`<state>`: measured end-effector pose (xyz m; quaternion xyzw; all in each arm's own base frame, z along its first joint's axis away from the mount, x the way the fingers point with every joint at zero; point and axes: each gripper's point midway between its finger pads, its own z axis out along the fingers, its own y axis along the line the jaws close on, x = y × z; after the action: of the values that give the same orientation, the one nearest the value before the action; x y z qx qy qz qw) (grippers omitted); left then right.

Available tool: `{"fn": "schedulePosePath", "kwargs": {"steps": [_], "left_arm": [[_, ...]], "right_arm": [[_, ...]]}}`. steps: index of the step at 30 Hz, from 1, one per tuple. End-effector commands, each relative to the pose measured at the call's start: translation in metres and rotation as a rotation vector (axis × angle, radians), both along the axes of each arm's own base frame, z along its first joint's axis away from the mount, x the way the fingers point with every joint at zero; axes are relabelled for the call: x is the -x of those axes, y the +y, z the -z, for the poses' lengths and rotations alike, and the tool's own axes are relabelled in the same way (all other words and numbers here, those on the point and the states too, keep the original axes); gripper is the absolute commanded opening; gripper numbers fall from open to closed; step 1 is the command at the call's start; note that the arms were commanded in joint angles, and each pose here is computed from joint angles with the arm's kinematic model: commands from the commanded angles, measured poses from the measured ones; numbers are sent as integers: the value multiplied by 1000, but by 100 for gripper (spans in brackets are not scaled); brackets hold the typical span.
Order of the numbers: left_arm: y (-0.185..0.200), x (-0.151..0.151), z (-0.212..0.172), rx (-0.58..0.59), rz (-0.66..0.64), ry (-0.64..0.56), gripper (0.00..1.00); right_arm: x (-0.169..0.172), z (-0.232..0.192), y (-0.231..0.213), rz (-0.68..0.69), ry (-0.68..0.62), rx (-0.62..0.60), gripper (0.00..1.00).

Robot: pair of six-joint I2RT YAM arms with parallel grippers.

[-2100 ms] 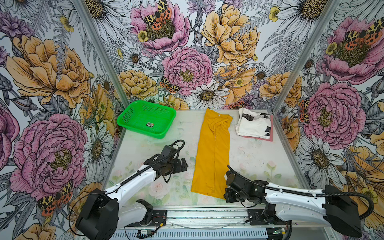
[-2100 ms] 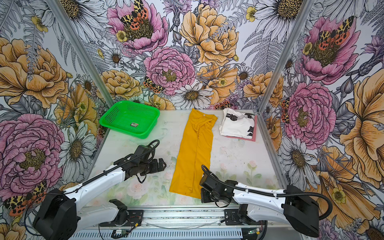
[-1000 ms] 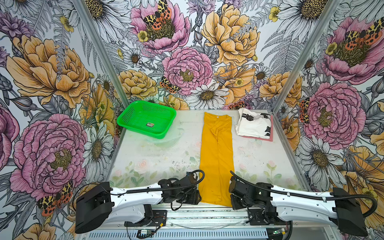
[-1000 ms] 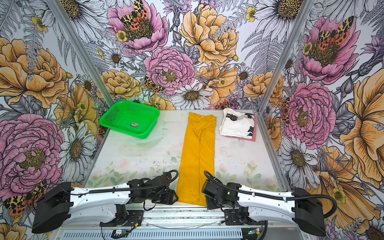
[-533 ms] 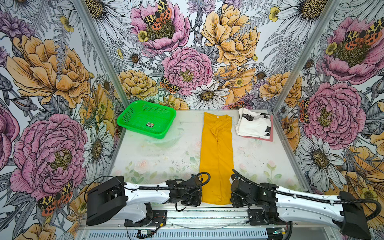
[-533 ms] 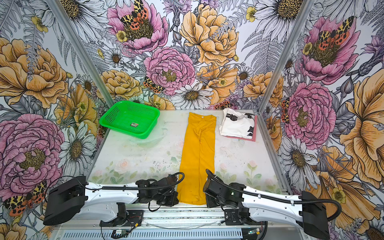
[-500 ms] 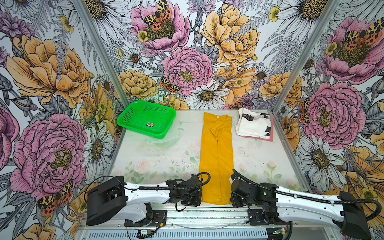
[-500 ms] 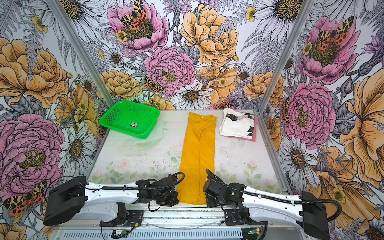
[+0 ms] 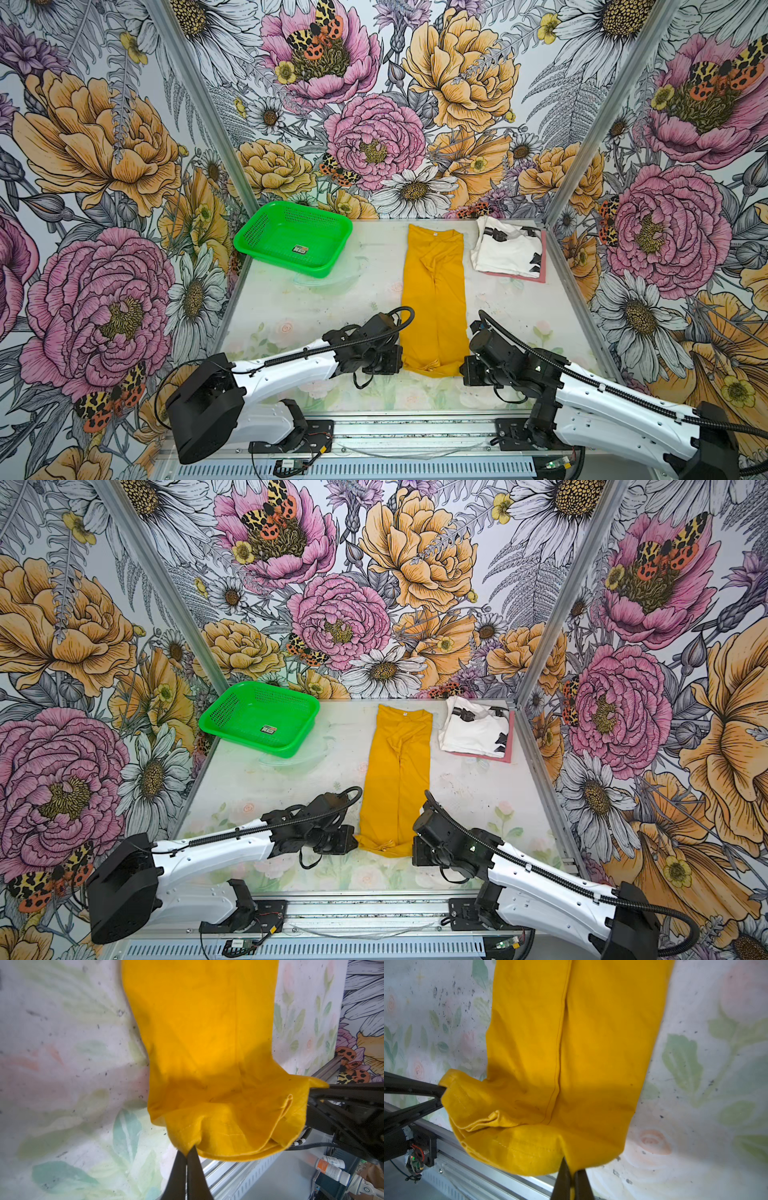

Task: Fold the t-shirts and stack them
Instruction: 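Lift the near end with both grippers and fold it toward the far end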

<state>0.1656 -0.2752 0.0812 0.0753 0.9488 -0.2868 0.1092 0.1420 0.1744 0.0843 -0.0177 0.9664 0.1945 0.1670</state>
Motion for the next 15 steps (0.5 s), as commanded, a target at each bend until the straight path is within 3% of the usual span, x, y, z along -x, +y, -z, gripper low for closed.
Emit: {"fn": "schedulePosePath", "kwargs": {"steps": [1, 6, 15], "left_arm": [[-14, -26, -21, 34, 64, -68, 0], [-29, -78, -34, 36, 75, -131, 0], [-35, -172, -27, 7, 14, -171, 0]], "right_arm": [[-31, -22, -3, 24, -91, 9, 0], [-79, -28, -15, 73, -116, 26, 0], [-170, -9, -26, 141, -92, -37, 0]]}}
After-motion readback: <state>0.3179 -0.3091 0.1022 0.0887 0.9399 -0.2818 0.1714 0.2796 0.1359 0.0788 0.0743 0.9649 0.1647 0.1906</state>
